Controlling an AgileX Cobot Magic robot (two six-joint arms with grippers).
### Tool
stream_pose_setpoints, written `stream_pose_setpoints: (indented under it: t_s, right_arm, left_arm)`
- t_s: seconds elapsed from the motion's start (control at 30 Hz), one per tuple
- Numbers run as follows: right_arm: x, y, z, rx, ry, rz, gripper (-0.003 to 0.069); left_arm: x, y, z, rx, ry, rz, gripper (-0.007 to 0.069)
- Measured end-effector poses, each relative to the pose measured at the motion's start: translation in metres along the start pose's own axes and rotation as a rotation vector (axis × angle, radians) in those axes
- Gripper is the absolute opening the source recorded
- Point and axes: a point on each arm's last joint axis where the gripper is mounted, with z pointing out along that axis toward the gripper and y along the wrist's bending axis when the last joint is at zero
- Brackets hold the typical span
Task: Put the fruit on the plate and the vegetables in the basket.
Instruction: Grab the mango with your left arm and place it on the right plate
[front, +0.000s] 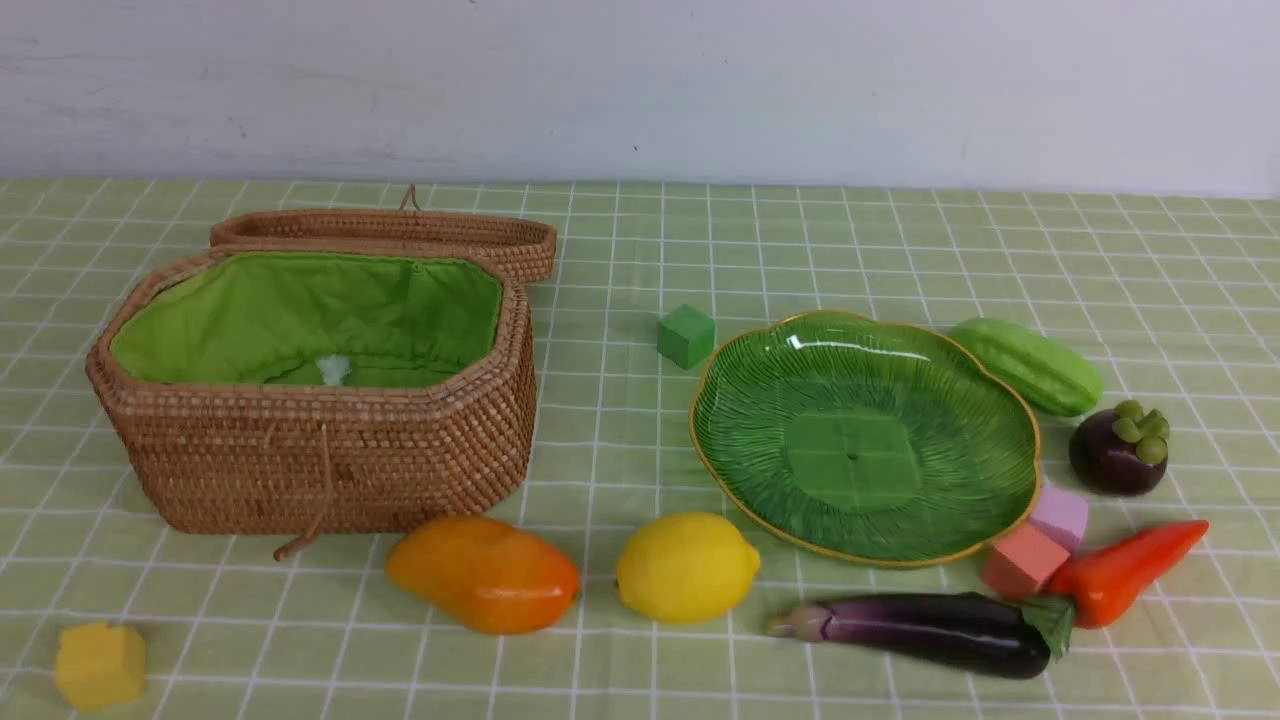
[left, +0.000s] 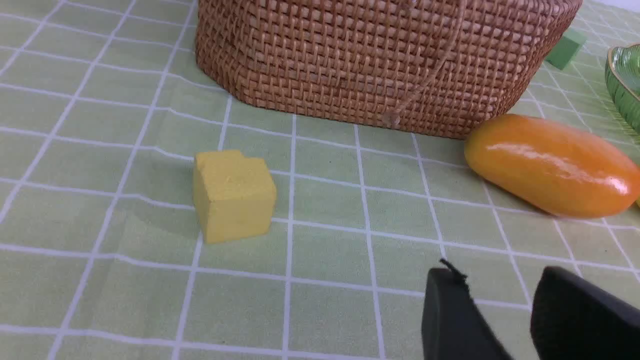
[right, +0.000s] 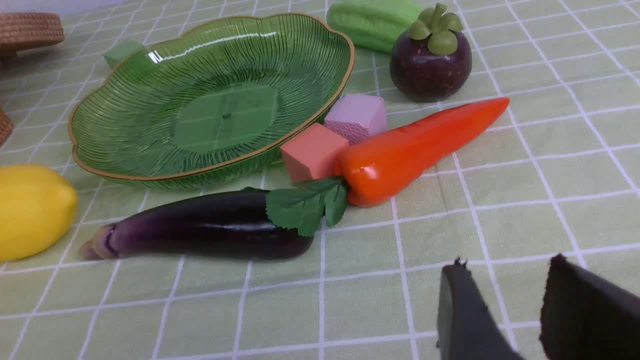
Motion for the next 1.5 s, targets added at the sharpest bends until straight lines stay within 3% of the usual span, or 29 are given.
stream_pose_setpoints:
  t_s: [1.1,1.2,1.5]
  right_arm:
    - [0.0,0.0,0.0,0.0,0.0,0.0,0.0242]
    - [0.0,0.0,0.0,0.0,0.0,0.0,0.0242]
    - [0.0,0.0,0.0,0.0,0.0,0.0,0.0242]
  left_arm:
    - [-0.004,-0.001,0.0,0.012,-0.042,-0.014,0.0239]
    - [-0.01,-0.004,-0.001,0.056,-0.11,-0.14,0.0239]
    - [-0.03,-0.007,-0.006,0.201,-0.297,-0.706,0.0239]
